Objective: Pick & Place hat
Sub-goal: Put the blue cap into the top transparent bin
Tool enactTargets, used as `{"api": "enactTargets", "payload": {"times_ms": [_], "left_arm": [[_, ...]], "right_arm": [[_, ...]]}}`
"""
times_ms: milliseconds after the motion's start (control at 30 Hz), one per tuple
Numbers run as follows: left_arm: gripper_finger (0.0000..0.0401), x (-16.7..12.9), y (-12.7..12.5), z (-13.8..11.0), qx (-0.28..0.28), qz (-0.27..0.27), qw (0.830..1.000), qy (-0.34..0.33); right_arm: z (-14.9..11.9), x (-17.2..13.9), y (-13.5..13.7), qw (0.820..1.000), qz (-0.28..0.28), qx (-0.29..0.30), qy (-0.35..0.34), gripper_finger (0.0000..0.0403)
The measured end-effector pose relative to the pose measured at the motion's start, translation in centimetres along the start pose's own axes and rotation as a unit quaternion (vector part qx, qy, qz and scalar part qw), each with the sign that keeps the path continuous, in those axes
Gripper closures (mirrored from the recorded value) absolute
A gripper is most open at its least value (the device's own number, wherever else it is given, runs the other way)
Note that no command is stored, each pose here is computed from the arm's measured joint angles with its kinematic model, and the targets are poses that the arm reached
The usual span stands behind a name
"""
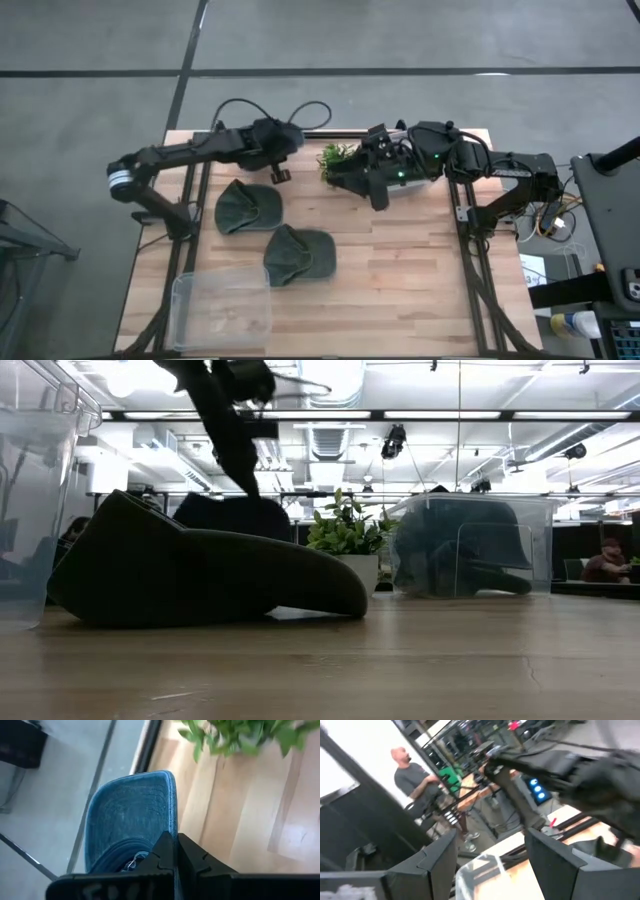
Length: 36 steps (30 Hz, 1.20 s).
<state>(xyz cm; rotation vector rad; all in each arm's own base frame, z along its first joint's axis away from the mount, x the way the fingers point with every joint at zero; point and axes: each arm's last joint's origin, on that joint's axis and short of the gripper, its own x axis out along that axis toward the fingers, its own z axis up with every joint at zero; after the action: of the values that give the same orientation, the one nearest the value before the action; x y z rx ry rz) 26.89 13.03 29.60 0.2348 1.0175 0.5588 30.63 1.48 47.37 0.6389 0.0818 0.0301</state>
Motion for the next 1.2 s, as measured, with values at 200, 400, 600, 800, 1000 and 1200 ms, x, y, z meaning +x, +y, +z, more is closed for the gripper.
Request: {"api": "enactTargets", "payload": {"times_ms": [200,400,600,800,1000,1200], "left_arm": [[0.04,-3.5,1.0,-0.3,-0.032,0.012,0.998,-0.047],[0.0401,-6.6,1.4,-0.6,-0.049,0.017,0.994,-0.095],[0.0401,-9.0,0.9,-0.7,-0.013,0.026,0.991,-0.133],[0.0401,-10.4,0.4,-0.8,0.009,0.041,0.988,-0.15],[0.0401,-11.2,-0.1,-0.8,0.016,0.032,0.985,-0.169],[0.0401,-11.5,-0.6,-0.6,0.025,0.027,0.984,-0.176]], "right_arm": [[1.0,-1.1,-0.1,0.998,-0.029,0.029,-0.041,0.0179],[1.5,-1.6,-0.6,0.99,-0.102,0.034,-0.095,0.0179],[1.1,-0.1,-4.6,0.972,-0.203,0.095,-0.075,0.0179],[0.7,2.8,-8.7,0.96,-0.195,0.2,-0.021,0.0179],[0.0,5.4,-13.4,0.944,-0.206,0.257,0.035,0.0179],[0.7,6.3,-17.2,0.937,-0.22,0.27,0.023,0.0179]]}}
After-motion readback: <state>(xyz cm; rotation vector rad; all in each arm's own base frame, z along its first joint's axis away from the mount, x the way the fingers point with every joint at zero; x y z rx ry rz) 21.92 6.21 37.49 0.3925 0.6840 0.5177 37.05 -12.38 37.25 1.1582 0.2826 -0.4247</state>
